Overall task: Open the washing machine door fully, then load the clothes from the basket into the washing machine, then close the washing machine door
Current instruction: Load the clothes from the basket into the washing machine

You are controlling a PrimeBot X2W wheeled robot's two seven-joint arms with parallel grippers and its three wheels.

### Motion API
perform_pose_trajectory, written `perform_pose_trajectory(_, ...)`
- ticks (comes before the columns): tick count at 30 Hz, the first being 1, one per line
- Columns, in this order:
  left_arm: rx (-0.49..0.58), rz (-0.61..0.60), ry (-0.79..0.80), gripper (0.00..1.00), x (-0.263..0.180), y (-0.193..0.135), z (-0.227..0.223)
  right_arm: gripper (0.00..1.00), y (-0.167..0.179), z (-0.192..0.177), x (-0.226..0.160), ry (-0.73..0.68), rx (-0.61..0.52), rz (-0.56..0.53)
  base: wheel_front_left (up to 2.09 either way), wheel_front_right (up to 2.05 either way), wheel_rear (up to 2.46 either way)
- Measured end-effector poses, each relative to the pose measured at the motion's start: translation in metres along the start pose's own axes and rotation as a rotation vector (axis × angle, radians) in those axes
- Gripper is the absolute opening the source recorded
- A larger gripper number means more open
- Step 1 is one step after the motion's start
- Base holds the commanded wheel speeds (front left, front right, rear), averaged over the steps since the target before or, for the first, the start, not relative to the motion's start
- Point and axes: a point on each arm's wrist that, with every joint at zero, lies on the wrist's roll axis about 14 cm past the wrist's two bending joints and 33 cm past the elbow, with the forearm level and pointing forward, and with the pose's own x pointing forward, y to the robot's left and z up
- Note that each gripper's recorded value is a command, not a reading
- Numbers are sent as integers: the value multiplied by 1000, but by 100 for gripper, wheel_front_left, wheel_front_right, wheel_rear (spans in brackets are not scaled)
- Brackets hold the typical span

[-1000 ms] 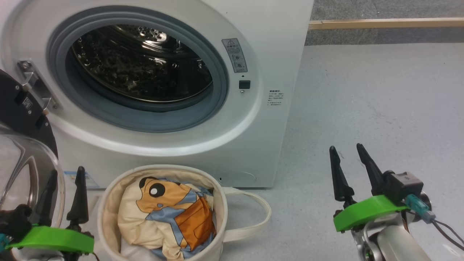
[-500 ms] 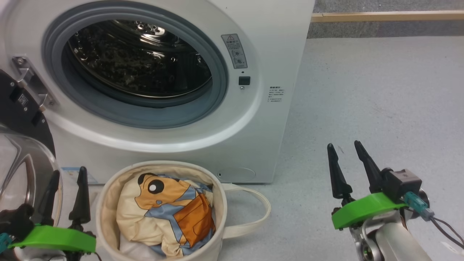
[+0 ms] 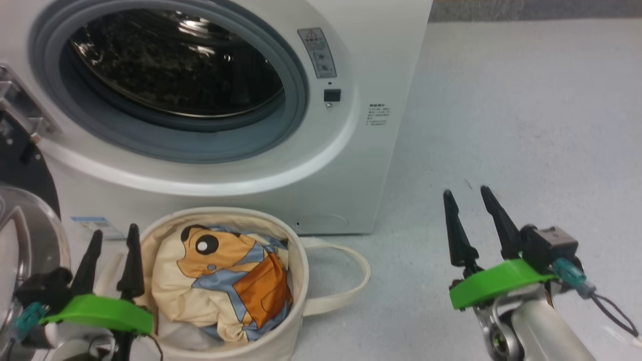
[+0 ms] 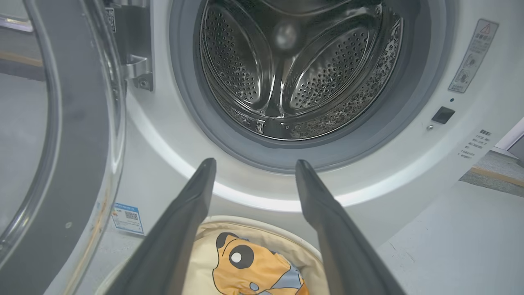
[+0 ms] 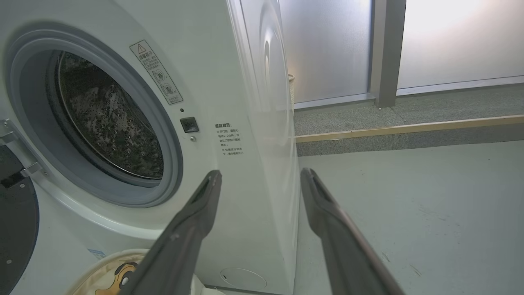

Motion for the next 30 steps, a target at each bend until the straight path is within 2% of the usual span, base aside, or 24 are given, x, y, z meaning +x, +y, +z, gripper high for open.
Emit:
perform_pose_trajectory(9, 7, -40, 146, 100, 26, -20, -51, 100, -6, -14, 17, 30, -3, 7, 0, 0, 0)
perform_pose_trajectory(15, 3, -78, 325, 100, 34, -35, -108, 100, -14, -26, 27, 60, -41, 6, 0, 0, 0)
perform_pose_trajectory(22, 72, -164, 531, 100, 36, -49, -171, 100, -27, -42, 37, 88, -60, -14, 0, 0, 0)
perform_pose_trajectory(30, 188, -254, 696, 100, 44, -48, -225, 100, -47, -63, 45, 128, -93, -49, 0, 0, 0)
